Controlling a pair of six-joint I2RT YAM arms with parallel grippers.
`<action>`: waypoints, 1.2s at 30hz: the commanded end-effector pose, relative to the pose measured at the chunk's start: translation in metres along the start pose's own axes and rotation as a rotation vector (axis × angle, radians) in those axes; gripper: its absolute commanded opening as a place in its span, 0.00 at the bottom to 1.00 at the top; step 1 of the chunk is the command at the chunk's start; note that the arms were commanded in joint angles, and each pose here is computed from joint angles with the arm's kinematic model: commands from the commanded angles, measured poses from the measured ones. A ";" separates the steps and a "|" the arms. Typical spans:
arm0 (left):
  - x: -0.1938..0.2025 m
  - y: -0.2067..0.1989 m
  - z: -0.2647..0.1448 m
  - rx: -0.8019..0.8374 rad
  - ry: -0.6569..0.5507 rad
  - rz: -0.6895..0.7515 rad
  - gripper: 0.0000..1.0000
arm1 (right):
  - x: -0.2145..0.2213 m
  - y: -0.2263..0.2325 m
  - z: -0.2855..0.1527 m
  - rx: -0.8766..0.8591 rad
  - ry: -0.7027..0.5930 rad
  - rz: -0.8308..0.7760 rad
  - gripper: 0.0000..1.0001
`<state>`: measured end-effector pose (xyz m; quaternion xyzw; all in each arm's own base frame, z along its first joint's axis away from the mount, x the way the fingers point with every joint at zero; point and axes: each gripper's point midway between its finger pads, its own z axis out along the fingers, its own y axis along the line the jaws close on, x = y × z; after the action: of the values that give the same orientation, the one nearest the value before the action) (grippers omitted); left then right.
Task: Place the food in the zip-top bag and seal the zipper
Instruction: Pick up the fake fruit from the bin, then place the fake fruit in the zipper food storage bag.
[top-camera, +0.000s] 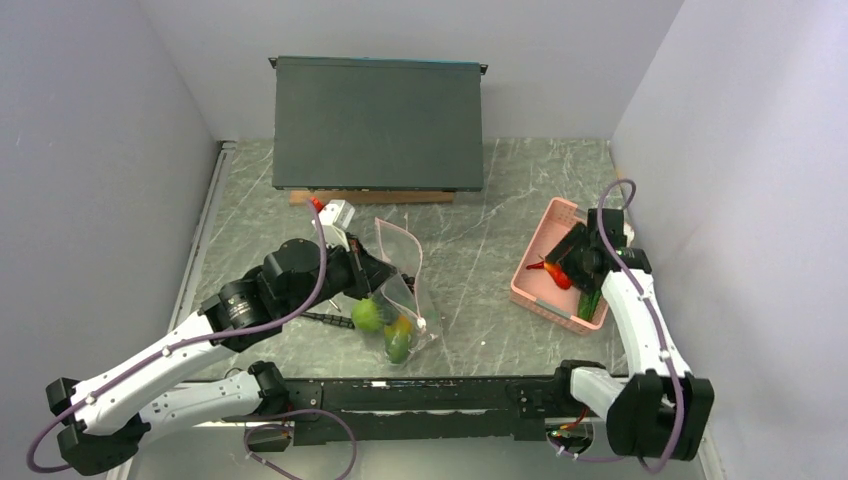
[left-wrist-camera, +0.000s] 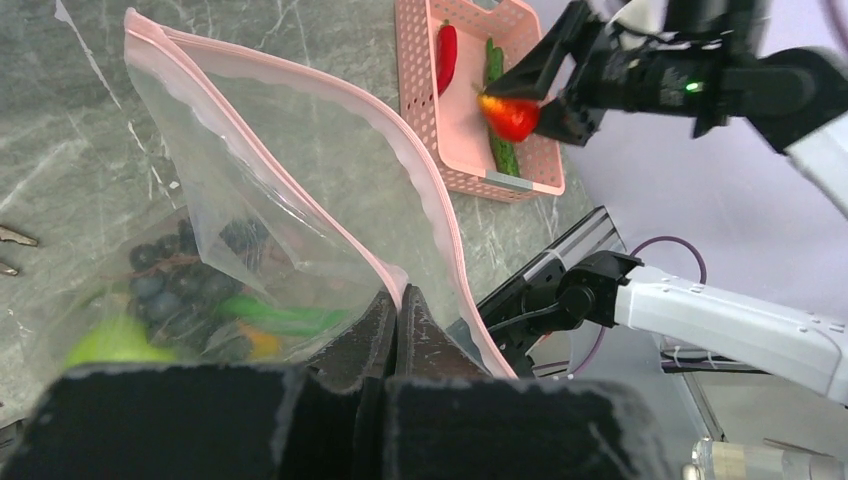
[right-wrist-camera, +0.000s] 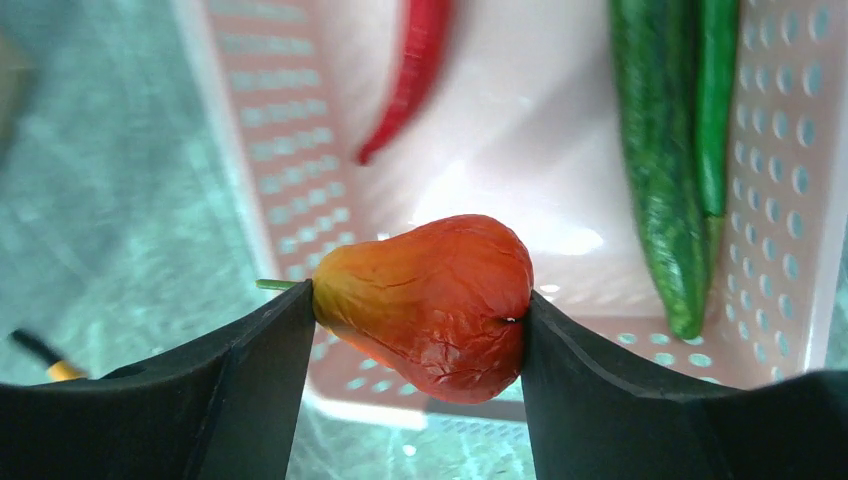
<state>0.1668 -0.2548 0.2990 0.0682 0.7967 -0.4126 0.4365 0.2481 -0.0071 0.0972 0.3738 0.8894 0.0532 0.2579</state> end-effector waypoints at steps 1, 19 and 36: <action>-0.016 -0.013 -0.002 0.034 -0.041 0.017 0.00 | -0.031 0.055 -0.063 -0.193 -0.149 -0.116 0.00; -0.019 -0.012 0.007 0.001 -0.041 -0.009 0.00 | 0.144 0.258 -0.312 -1.277 -0.149 -0.838 0.00; -0.029 -0.032 -0.007 0.114 -0.086 -0.010 0.00 | 0.196 0.244 -0.282 -1.753 0.073 -1.050 0.08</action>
<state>0.1694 -0.2567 0.3015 0.0613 0.7980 -0.4121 0.4354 0.1627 0.3318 0.3305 -0.3324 0.6480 0.5303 0.4341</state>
